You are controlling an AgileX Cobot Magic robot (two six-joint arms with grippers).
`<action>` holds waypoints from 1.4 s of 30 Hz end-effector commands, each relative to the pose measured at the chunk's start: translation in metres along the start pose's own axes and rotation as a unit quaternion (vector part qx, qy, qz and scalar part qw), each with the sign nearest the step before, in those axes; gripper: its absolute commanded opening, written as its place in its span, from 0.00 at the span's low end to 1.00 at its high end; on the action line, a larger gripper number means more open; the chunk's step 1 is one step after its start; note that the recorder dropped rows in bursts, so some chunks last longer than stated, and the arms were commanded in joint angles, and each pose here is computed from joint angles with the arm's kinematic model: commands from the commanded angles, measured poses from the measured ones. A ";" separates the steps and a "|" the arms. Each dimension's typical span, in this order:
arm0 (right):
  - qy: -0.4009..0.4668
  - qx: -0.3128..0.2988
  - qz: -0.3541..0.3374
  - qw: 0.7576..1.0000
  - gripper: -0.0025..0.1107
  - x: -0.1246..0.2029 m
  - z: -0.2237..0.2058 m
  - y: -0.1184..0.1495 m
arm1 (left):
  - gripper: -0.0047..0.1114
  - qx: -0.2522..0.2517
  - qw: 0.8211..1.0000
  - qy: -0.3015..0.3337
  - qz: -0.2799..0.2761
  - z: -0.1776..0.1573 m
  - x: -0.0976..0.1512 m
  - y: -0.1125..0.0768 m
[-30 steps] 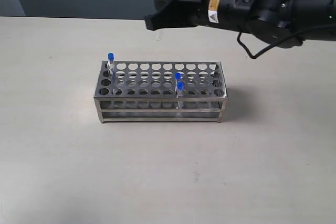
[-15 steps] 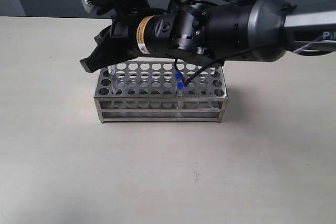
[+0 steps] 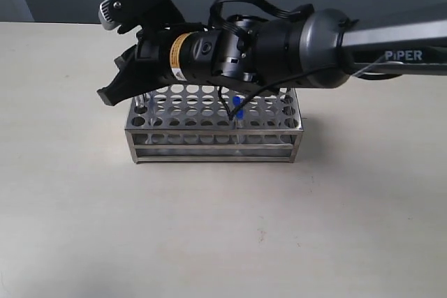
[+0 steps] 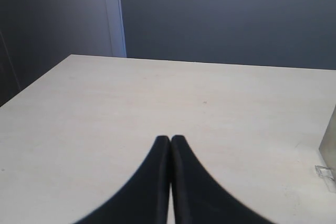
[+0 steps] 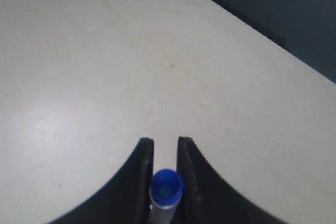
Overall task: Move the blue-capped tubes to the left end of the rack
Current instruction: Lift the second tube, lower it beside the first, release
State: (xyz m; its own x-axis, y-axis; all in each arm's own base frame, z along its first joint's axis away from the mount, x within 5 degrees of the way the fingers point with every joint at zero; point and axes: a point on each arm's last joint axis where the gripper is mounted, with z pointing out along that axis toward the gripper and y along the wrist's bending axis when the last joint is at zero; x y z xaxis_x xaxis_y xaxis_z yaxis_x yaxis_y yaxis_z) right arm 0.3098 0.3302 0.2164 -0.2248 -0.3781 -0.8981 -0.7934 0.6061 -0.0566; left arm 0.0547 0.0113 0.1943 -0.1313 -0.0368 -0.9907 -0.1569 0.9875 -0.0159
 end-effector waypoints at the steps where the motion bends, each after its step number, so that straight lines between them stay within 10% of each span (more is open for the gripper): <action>1: -0.001 0.015 -0.018 1.000 0.01 -0.011 0.000 -0.005 | 0.04 0.004 1.000 0.001 -0.002 0.000 0.001 0.000; 28: 0.039 0.010 -0.017 0.999 0.02 0.021 0.029 -0.004 | 0.04 0.004 1.000 0.001 -0.002 0.000 0.001 0.000; 42: 0.055 0.032 -0.018 0.998 0.27 0.016 0.021 -0.008 | 0.04 0.004 1.000 0.001 -0.002 0.000 0.001 0.000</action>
State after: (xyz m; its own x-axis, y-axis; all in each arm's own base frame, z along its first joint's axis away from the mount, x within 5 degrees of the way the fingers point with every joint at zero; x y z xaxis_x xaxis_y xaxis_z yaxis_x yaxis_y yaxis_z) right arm 0.3244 0.3361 0.1792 -0.2778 -0.4856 -0.8289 -0.7706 0.6278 -0.1095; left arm 0.0547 0.0113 0.1943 -0.1313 -0.0368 -0.9907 -0.1569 0.9875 -0.0159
